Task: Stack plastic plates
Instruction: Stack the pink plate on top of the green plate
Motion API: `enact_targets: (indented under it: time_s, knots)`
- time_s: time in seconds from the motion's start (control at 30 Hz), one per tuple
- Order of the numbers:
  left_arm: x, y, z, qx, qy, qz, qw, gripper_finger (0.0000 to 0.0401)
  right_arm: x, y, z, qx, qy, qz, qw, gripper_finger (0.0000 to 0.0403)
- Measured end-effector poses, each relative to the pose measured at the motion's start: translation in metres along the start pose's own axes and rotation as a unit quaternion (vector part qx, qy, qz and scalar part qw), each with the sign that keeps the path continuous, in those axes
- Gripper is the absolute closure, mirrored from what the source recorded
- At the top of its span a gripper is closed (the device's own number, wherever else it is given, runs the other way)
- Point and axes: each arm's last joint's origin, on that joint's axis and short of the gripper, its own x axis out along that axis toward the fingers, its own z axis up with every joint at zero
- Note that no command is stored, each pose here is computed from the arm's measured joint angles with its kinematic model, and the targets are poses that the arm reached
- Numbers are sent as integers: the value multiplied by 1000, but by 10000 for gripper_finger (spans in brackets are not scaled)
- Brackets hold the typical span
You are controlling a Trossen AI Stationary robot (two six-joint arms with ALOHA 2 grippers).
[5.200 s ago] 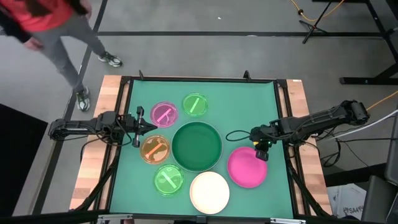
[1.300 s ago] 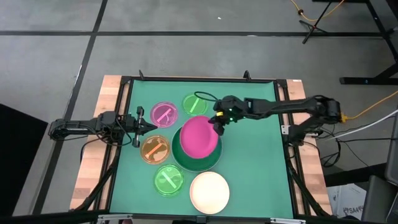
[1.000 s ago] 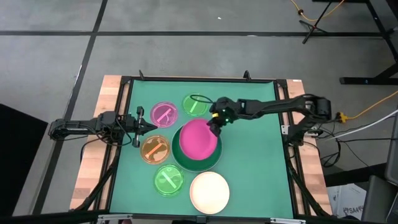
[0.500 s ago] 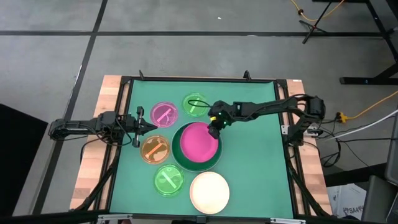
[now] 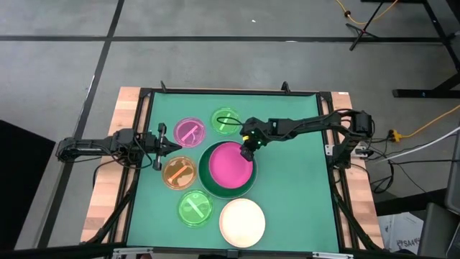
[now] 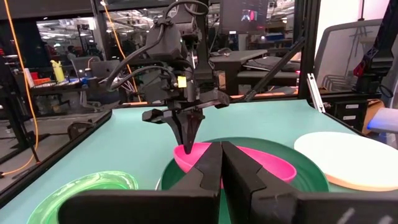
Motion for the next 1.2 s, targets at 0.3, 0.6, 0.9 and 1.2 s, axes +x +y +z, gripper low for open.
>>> enact_targets:
  time_s: [0.3, 0.6, 0.9, 1.2]
  knots:
    - [0, 0, 0, 0, 0, 0, 1000, 397, 0, 0, 0, 0, 0, 0, 1000, 400]
    - [0, 0, 0, 0, -1, 0, 1000, 397, 0, 0, 0, 0, 0, 0, 1000, 400]
    - [0, 0, 0, 0, -2, 0, 1000, 397, 0, 0, 0, 0, 0, 0, 1000, 395]
    - [0, 1, 4, 0, -19, 15, 1000, 397, 0, 0, 0, -1, -2, -4, 1000, 320]
